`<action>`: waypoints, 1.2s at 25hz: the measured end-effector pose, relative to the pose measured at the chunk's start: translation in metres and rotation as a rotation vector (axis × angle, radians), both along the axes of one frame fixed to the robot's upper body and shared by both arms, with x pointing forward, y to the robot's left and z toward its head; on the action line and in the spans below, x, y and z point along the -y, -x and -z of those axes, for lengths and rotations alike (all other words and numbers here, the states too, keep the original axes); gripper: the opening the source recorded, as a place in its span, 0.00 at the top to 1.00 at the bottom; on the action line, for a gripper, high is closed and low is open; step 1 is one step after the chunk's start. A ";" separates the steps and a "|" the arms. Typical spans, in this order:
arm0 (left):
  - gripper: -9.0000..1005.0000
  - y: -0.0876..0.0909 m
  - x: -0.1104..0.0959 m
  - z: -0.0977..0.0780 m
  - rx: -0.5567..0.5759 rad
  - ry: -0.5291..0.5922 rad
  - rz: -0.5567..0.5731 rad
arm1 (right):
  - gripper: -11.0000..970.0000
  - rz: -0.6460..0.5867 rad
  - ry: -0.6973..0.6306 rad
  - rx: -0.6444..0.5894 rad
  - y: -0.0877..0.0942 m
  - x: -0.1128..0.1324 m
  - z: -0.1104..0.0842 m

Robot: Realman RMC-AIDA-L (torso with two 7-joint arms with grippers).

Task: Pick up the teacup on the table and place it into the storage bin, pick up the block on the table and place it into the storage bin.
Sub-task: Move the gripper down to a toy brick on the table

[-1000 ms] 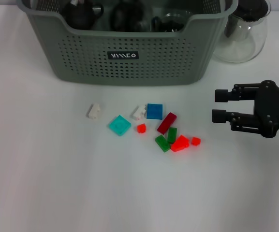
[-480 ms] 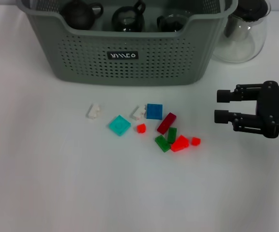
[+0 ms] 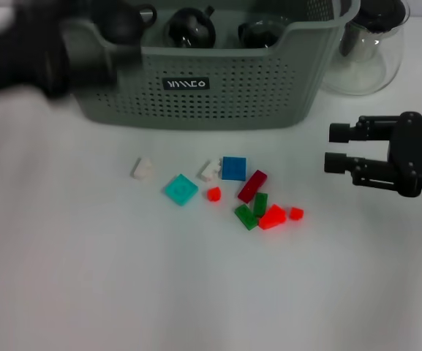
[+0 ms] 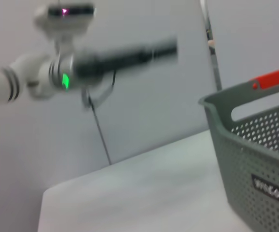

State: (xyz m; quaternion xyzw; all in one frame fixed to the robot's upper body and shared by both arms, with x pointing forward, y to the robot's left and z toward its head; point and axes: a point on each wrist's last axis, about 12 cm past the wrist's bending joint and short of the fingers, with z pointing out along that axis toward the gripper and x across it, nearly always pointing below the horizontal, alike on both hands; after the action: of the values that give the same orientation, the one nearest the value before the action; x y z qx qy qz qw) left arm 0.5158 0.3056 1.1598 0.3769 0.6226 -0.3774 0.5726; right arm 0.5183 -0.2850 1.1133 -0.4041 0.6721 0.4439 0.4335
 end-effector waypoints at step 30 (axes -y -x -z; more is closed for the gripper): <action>0.30 0.025 0.027 0.162 -0.119 -0.281 -0.301 | 0.44 0.029 -0.022 -0.009 -0.002 0.003 0.001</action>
State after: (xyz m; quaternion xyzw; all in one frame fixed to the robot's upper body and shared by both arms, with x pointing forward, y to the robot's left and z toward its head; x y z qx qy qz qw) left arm 0.4909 0.2781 0.9982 0.3331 0.7510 -0.2185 0.5266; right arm 0.5201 -0.2878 1.1121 -0.3872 0.6749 0.4469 0.4414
